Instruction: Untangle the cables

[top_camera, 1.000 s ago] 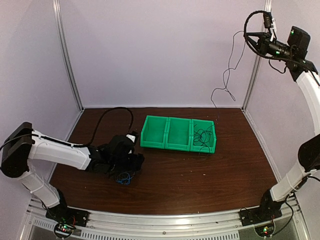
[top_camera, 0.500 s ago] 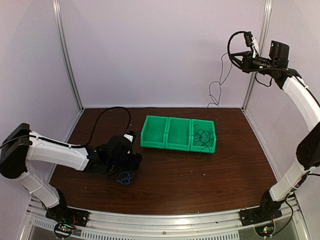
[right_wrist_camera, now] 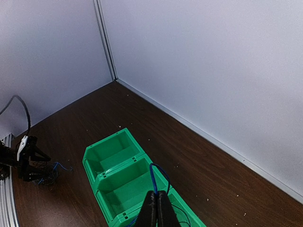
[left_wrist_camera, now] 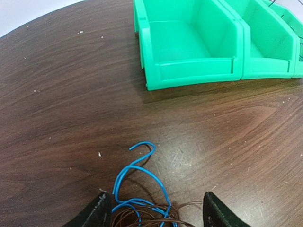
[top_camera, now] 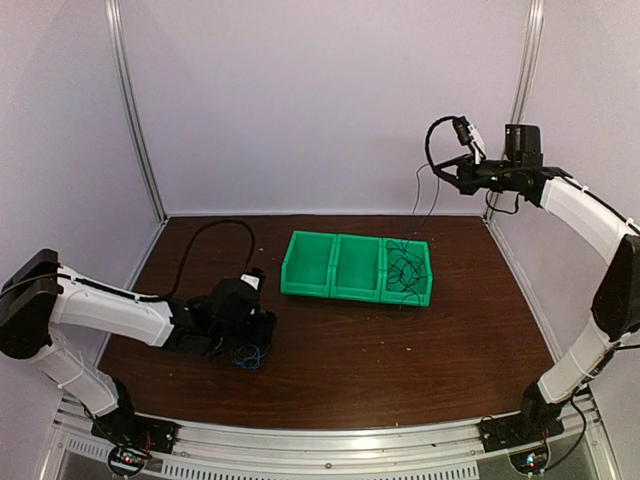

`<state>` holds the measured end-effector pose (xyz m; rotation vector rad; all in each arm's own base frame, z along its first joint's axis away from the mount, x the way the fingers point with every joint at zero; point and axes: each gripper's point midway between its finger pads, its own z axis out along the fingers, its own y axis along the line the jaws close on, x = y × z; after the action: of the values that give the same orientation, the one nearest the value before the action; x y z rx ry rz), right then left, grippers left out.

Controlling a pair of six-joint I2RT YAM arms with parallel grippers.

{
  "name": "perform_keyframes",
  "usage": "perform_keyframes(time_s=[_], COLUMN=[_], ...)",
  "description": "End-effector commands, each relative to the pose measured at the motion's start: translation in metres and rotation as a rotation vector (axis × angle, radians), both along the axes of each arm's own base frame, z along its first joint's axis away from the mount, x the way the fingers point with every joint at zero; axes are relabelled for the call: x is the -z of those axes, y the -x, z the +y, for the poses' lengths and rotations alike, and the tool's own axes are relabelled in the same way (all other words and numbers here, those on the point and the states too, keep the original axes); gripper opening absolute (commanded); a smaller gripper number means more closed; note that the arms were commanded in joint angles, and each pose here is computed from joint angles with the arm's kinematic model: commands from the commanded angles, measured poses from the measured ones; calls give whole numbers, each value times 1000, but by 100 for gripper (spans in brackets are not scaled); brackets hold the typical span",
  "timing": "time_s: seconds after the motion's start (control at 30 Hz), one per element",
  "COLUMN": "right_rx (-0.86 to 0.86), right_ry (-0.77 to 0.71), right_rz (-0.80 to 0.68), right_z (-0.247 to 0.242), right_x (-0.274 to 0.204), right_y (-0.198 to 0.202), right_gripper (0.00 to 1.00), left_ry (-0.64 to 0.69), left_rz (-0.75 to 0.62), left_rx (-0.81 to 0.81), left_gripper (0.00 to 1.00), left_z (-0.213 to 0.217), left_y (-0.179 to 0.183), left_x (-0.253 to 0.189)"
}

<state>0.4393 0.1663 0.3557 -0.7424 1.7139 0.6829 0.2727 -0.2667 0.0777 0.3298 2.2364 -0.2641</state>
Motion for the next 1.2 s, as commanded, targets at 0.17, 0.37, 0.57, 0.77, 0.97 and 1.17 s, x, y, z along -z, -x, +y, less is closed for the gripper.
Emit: perform_keyframes(time_s=[0.17, 0.37, 0.57, 0.77, 0.97, 1.17], right_rx=[16, 10, 19, 60, 116, 137], right_ry=[14, 64, 147, 252, 362, 440], right_rz=[59, 172, 244, 304, 350, 399], right_z=[1, 13, 28, 34, 29, 27], right_x=[47, 107, 149, 192, 227, 249], right_y=[1, 2, 0, -7, -11, -12], right_gripper=[0, 0, 0, 0, 0, 0], left_ry=[27, 26, 31, 41, 37, 36], left_rz=[-24, -19, -16, -17, -16, -15], left_rx=[-22, -21, -21, -28, -34, -30], left_gripper=[67, 67, 67, 67, 67, 67], left_z=[1, 1, 1, 4, 7, 5], left_y=[-2, -1, 0, 2, 2, 2], left_x=[-2, 0, -1, -2, 0, 1])
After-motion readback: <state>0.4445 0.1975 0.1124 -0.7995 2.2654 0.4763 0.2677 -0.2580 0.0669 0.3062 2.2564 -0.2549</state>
